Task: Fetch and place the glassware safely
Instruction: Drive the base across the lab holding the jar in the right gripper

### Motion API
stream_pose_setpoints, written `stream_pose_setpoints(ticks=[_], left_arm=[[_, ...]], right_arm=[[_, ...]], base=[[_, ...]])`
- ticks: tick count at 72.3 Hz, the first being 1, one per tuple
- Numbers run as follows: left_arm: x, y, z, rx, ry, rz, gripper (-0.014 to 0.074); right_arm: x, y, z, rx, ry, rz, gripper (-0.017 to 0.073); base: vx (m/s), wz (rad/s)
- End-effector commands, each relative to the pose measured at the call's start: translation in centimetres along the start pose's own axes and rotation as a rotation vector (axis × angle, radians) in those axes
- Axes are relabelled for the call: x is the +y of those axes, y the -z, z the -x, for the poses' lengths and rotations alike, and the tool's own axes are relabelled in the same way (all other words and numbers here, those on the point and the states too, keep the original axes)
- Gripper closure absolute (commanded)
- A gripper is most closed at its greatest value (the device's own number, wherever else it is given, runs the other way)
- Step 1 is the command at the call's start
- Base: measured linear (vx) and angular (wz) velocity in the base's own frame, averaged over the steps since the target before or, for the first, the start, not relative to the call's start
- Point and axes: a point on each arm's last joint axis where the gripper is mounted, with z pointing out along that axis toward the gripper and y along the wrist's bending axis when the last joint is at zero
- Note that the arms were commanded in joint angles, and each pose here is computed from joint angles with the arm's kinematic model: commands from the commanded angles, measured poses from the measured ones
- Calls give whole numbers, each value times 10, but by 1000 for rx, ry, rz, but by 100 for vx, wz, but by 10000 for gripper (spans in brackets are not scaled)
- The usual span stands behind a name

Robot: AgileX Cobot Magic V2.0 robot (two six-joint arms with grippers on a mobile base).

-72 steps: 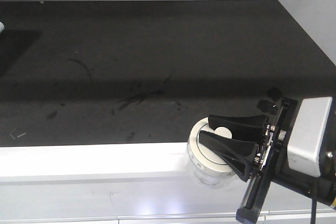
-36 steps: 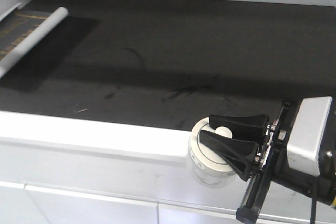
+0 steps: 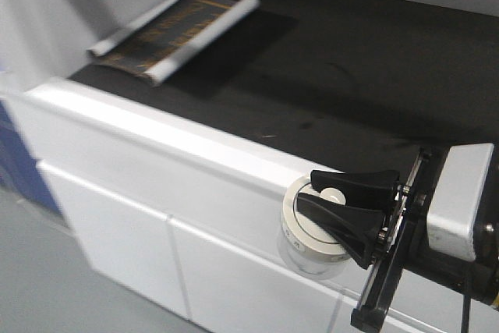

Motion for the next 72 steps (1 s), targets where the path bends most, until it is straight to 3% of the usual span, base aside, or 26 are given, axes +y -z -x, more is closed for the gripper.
stream_pose_setpoints(ticks=[1, 38, 72], left_arm=[[-2, 1, 14, -81, 13, -21, 601], [-2, 1, 14, -81, 13, -21, 601], [-2, 1, 14, -81, 13, -21, 601]], right_arm=[[0, 2, 17, -92, -14, 9, 563], [0, 2, 17, -92, -14, 9, 563], [0, 2, 17, -92, -14, 9, 563]], base=[[-8, 78], [-8, 84], [0, 59]])
